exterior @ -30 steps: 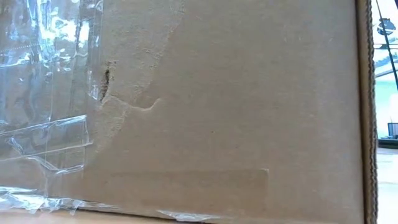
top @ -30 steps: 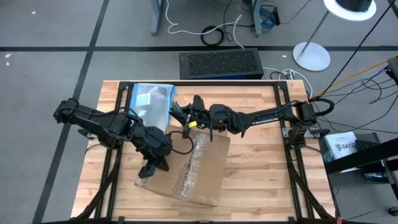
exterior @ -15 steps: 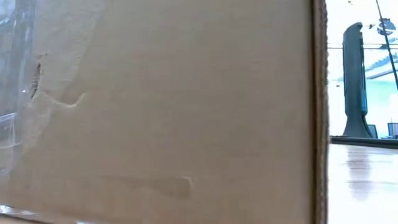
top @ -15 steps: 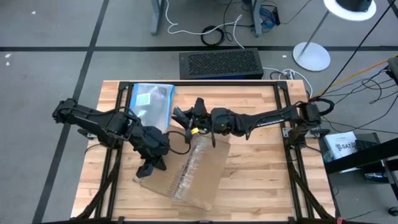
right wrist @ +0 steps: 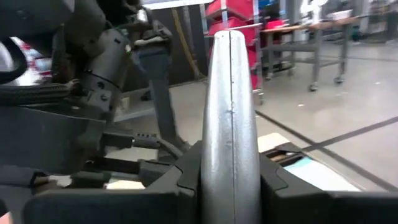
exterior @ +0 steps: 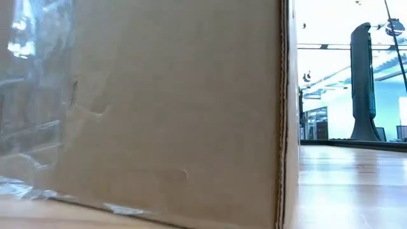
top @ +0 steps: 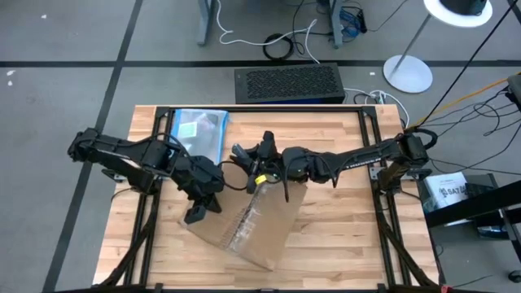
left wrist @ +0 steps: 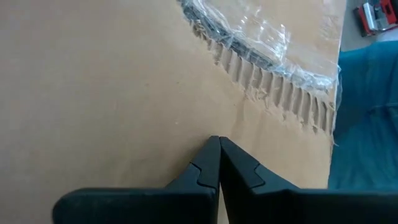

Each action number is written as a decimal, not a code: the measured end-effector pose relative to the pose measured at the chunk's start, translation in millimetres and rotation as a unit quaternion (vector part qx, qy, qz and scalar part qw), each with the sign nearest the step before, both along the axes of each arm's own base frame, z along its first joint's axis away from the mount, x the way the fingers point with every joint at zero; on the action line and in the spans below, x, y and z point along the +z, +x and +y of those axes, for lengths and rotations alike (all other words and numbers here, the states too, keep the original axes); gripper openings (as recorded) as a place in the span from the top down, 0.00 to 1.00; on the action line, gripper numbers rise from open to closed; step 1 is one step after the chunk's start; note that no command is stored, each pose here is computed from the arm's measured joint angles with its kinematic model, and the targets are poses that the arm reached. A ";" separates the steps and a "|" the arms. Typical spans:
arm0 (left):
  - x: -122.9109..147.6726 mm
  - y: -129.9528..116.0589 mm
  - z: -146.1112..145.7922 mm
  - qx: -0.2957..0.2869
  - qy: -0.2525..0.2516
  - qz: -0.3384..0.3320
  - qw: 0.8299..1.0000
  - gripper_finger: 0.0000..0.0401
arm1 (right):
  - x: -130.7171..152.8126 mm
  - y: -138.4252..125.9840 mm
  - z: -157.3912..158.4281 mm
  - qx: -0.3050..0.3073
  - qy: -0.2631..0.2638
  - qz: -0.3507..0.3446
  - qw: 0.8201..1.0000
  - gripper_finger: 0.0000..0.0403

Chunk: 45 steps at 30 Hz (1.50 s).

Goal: Unpack boxes
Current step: Break down box until it is fully flat

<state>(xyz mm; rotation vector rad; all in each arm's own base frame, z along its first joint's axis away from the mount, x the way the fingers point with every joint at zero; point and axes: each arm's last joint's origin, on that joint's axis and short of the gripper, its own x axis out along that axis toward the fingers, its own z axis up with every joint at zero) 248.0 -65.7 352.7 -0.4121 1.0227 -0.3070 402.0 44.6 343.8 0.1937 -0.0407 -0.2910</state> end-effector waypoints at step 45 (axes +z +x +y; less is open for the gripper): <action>-1.2 0.4 9.5 0.003 -0.005 0.010 1.000 0.98 | -2.3 -1.2 14.9 -0.073 -0.037 0.005 0.997 0.84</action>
